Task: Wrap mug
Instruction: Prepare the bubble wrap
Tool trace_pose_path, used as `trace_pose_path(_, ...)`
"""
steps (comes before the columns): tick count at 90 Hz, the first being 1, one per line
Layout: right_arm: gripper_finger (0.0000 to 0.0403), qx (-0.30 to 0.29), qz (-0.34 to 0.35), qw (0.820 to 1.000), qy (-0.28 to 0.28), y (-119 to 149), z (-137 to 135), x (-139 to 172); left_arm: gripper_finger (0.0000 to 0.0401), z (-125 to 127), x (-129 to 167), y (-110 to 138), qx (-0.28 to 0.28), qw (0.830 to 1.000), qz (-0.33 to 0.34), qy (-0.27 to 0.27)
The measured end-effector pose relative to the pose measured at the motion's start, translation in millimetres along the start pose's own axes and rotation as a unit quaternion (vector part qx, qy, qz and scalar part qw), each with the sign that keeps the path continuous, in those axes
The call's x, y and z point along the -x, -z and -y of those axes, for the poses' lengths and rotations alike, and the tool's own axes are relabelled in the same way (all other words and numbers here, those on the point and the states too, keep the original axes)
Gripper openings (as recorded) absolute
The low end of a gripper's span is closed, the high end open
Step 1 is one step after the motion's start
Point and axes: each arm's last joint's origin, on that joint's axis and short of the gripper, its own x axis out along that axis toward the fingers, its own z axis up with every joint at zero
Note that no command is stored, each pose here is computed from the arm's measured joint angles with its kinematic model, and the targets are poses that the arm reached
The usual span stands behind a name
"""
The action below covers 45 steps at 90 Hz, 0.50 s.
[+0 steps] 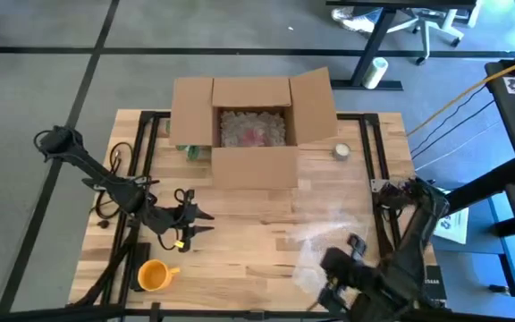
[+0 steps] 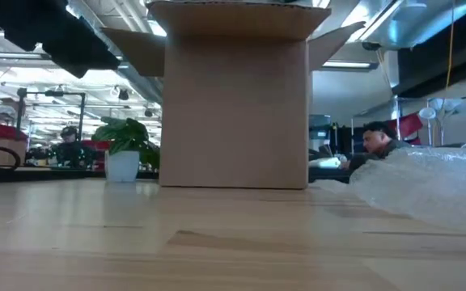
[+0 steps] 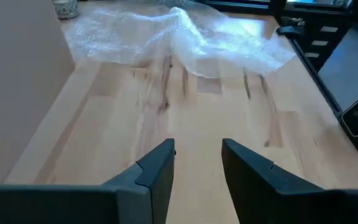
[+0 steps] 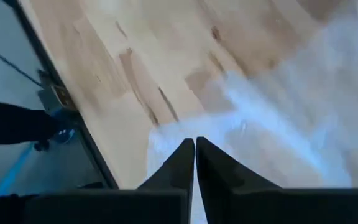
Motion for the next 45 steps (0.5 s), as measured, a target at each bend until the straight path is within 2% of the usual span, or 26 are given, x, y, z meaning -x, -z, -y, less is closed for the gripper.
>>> trace_pose_path(16, 0.0000, -0.058, 0.026, 0.998, 0.000, 56, 6, -24, 0.0117, 1, 0, 0, 0.006, 1.000, -0.002, 0.011)
trace_pose_path(27, 0.0000, -0.097, 0.027, 0.994, -0.040, 81, 20, -45, 0.0117, 1, 0, -1, 0.014, 1.000, -0.002, 0.027)
trace_pose_path(37, 0.0000, -0.111, 0.017, 0.991, -0.069, 92, 42, -69, 0.0117, 2, 0, -3, 0.019, 0.999, 0.006, 0.031)
trace_pose_path(45, 0.0000, -0.109, 0.028, 0.990, -0.086, 89, 64, -81, 0.0117, 0, -2, -5, 0.028, 0.999, 0.010, 0.026)
